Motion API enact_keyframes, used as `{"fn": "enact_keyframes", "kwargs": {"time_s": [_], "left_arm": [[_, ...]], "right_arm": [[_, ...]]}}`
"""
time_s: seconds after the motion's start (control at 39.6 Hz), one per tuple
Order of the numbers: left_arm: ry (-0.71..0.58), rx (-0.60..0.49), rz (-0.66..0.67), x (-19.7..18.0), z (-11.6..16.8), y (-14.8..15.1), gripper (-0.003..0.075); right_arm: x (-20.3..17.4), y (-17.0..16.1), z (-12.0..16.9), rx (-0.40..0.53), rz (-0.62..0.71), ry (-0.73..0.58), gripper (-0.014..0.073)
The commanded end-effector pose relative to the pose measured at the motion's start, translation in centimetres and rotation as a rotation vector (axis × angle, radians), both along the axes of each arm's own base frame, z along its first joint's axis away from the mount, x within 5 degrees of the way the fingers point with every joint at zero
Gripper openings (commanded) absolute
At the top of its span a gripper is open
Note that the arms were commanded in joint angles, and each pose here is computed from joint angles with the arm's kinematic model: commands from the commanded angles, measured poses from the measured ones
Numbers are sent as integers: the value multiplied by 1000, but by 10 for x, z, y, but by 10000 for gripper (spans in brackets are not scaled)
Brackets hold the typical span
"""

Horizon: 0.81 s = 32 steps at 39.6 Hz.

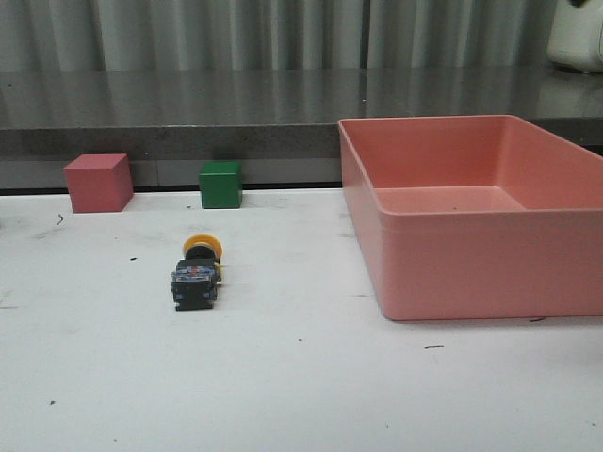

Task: Place and stand button with both arms

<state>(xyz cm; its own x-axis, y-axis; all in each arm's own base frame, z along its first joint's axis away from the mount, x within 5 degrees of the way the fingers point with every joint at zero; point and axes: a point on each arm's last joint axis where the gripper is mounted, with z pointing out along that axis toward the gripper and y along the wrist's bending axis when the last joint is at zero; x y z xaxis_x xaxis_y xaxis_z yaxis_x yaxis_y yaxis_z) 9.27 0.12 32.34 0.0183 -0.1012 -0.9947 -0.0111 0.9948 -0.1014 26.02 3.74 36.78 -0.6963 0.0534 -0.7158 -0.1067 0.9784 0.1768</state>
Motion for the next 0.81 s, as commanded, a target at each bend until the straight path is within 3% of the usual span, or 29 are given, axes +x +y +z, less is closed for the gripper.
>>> {"fn": "enact_keyframes", "kwargs": {"time_s": [0.0,0.1,0.3,0.53,0.78], "left_arm": [[-103,6,-4,0,18,0,618],[-103,6,-4,0,18,0,618],[-103,6,-4,0,18,0,618],[-103,6,-4,0,18,0,618],[-103,6,-4,0,18,0,618]], "right_arm": [[-26,-12,7,3,-49,-173,-64],[-52,-16,-7,7,-74,-264,-68],[-111,-26,-35,-85,-84,-452,-70],[-169,-30,-52,-64,-105,-678,-70],[-194,-31,-59,-55,-107,-750,-70]]}}
